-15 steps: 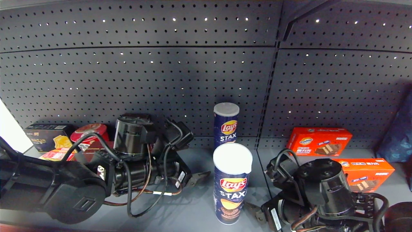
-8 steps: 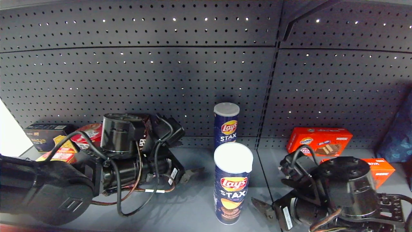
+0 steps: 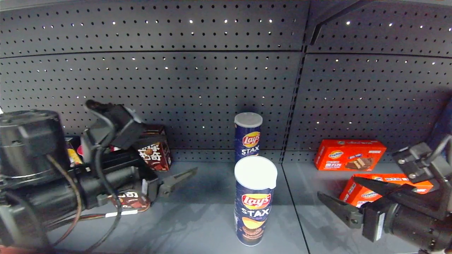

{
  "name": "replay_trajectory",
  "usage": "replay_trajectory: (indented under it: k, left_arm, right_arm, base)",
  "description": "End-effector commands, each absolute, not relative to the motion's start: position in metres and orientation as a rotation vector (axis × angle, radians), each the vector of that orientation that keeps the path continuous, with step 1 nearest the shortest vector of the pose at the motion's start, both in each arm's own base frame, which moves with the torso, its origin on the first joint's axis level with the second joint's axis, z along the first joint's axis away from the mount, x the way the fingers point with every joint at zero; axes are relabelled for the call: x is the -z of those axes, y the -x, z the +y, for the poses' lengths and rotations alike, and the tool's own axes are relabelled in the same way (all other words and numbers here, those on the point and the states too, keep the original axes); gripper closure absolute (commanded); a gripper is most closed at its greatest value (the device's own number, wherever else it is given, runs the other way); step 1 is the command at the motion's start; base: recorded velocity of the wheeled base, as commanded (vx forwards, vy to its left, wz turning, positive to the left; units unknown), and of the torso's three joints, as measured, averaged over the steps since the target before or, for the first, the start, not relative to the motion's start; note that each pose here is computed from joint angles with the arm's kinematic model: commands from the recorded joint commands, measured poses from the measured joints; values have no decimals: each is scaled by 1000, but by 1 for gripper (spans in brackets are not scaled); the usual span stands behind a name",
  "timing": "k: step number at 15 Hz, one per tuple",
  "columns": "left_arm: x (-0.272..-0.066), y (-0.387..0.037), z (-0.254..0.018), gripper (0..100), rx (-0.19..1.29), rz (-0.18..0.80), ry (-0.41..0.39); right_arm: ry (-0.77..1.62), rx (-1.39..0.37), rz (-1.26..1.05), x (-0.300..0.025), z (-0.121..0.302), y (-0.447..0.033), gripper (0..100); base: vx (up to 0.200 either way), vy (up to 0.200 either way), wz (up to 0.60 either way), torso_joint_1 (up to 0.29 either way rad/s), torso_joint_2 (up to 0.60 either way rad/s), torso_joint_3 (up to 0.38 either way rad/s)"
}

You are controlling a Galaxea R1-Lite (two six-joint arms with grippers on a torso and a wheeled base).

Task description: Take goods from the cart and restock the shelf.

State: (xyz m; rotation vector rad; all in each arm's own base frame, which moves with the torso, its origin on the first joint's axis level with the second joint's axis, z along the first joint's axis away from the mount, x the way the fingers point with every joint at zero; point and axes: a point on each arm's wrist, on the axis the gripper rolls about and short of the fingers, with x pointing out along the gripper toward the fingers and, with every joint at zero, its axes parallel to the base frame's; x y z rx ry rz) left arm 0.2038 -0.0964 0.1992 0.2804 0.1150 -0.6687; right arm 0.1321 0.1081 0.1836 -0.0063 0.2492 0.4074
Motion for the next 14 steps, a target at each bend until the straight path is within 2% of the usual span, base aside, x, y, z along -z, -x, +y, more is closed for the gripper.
replay_trajectory:
  k: [1, 3, 6, 7, 8, 10, 12, 14]
  left_arm:
    - [-190, -125, -41, 0, 542, 41, -234]
    - [-174, -78, -23, 0, 483, 6, -133]
    - [-165, -36, -8, 0, 267, -35, -125]
    - [-162, -29, -6, 0, 240, -42, -127]
    - [-152, -10, -2, 0, 151, -41, -136]
    - [-138, 10, 3, 0, 56, -36, -141]
    - [-119, 25, 3, 0, -42, -6, -144]
    - [-102, 33, 0, 0, -33, -13, -146]
  right_arm:
    - [-61, -275, 147, -187, 62, -106, 0]
    - [-82, -115, 124, -169, 31, -87, 0]
    - [-107, 129, 67, -152, 3, -56, 0]
    - [-104, 144, 63, -150, 1, -49, 0]
    - [-80, 268, 78, -141, -5, -27, 0]
    - [-64, 409, 71, -123, -8, 3, 0]
    - [-30, 412, 55, -101, -5, 25, 0]
    - [-27, 312, 52, -96, -4, 22, 0]
  base:
    - [0, 0, 0, 0, 0, 0]
    - [0, 0, 0, 0, 0, 0]
    - [0, 0, 0, 0, 0, 0]
    - [0, 0, 0, 0, 0, 0]
    - [0, 0, 0, 0, 0, 0]
    - [0, 0, 0, 0, 0, 0]
    - [0, 0, 0, 0, 0, 0]
    - [0, 0, 0, 0, 0, 0]
